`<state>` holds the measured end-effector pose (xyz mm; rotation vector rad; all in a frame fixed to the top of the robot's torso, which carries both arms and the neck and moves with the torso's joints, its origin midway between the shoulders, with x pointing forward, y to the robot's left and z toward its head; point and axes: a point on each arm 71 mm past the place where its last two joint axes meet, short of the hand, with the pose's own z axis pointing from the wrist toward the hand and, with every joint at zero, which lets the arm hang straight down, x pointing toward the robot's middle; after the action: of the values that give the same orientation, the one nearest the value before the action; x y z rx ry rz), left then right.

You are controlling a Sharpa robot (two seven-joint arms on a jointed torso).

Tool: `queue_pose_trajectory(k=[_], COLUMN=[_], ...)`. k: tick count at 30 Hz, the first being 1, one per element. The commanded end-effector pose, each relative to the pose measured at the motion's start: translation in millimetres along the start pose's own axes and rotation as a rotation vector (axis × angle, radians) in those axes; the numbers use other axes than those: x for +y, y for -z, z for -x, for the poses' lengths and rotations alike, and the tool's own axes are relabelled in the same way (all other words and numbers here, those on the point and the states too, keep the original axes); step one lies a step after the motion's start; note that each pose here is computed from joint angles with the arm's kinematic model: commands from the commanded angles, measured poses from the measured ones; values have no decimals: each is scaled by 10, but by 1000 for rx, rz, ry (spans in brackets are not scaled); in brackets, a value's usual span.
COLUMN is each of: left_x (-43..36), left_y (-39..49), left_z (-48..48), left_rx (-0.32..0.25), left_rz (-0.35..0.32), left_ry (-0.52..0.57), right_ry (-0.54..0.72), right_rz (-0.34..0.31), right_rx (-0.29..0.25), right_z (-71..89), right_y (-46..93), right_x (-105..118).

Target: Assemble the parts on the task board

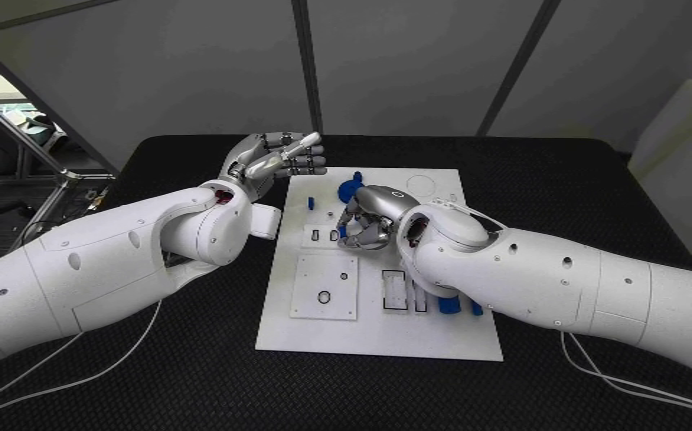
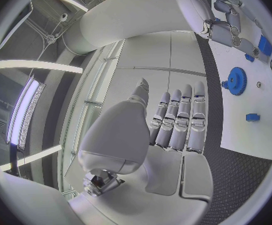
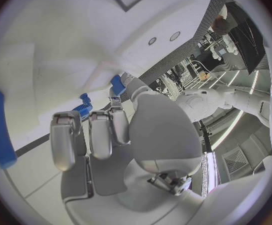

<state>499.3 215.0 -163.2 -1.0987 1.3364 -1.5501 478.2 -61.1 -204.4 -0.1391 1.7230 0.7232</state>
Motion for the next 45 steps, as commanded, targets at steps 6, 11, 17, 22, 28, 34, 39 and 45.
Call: queue_pose_trajectory(k=[6, 11, 17, 22, 28, 34, 39, 45], left_x=[-16, -16, -16, -16, -15, -14, -14, -12], left_y=[-5, -5, -4, -4, -5, -6, -7, -7], left_z=[-7, -4, 4, 5, 5, 8, 8, 10], left_rx=[12, 12, 10, 10, 10, 10, 10, 10], left_rz=[-7, -7, -7, -7, -7, -6, -6, -4], left_ry=[0, 0, -1, -1, 0, -1, -1, -1], right_ry=[27, 32, 38, 41, 43, 43, 41, 37], right_rz=[-5, -11, -17, -19, -19, -19, -17, -22], right_rx=[41, 45, 47, 50, 49, 43, 39, 26], right_z=[-48, -51, -51, -53, -52, -46, -44, -35], right_y=[-8, -10, -8, -9, -10, -8, -9, -9], right_x=[-20, -33, -51, -58, -60, -65, -59, -64])
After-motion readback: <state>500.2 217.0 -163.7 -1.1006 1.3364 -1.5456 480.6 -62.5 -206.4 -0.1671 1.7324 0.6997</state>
